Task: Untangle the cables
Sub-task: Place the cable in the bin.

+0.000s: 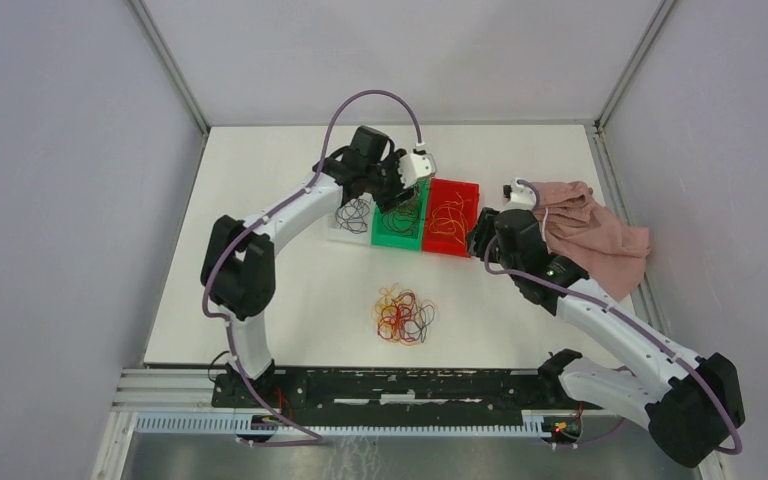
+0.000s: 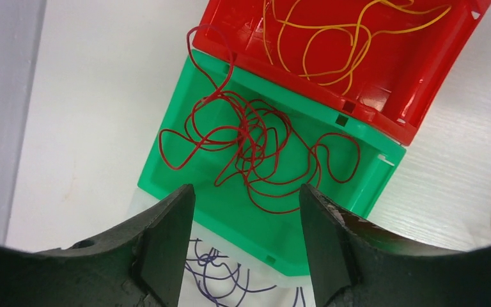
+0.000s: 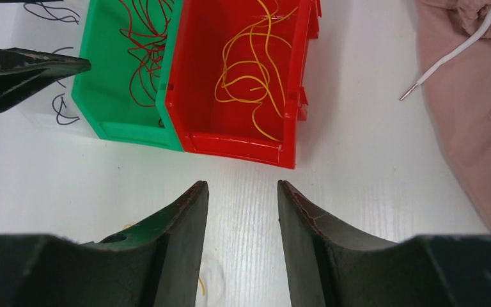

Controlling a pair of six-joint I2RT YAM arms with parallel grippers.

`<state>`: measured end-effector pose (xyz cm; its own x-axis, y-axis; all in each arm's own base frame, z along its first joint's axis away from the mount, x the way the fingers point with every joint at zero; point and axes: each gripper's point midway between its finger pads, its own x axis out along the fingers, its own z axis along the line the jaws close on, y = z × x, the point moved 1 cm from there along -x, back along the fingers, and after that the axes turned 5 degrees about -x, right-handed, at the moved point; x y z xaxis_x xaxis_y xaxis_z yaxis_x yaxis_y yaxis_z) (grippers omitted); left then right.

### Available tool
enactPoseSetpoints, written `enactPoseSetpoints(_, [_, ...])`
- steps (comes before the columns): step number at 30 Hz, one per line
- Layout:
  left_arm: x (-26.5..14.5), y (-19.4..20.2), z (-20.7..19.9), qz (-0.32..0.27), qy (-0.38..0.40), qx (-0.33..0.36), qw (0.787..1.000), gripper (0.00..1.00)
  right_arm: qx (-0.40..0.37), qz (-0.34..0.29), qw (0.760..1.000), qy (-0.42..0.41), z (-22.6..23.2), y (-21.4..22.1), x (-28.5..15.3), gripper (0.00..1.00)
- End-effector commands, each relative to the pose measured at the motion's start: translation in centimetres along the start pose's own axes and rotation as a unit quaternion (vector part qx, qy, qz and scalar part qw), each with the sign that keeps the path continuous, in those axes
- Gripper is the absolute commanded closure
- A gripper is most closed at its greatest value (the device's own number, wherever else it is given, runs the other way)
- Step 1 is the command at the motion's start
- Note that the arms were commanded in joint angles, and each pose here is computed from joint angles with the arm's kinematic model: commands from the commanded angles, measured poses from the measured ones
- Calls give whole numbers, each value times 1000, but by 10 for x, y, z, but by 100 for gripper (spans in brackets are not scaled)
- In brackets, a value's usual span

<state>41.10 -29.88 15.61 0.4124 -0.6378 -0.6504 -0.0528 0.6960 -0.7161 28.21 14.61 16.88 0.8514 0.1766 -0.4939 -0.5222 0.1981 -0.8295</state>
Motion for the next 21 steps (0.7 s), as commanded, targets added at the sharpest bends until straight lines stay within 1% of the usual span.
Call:
enactPoseSetpoints(1, [-36, -46, 9, -76, 11, -26, 997, 31, 16, -5, 1000, -24, 17, -18, 5, 50])
enactPoseSetpoints(4, [-36, -60, 16, -98, 12, -11, 995, 28, 18, -2, 999, -30, 21, -21, 7, 50])
enactPoseSetpoints(6, [-30, -70, 14, -111, 39, 7, 993, 19, 19, -2, 999, -30, 21, -20, 6, 50])
enactPoseSetpoints(8, [-21, -79, 12, -122, 65, 26, 990, 17, 19, -1, 999, -27, 18, -19, 5, 50])
enactPoseSetpoints(12, [7, -72, 4, -106, 135, 68, 983, 18, 18, -1, 1000, -15, 10, -19, -1, 50])
enactPoseSetpoints(14, [18, -69, 2, -98, 153, 88, 979, 20, 17, -5, 1000, -8, 5, -21, -5, 50])
enactPoseSetpoints(16, [28, -63, 3, -90, 158, 105, 978, 23, 16, -6, 1000, -3, 2, -22, -8, 50])
enactPoseSetpoints(19, [41, -55, 4, -82, 160, 113, 977, 27, 16, -8, 1000, 2, -3, -22, -12, 50])
enactPoseSetpoints(21, [47, -49, 2, -76, 164, 113, 977, 27, 15, -7, 1000, 7, -6, -21, -14, 51])
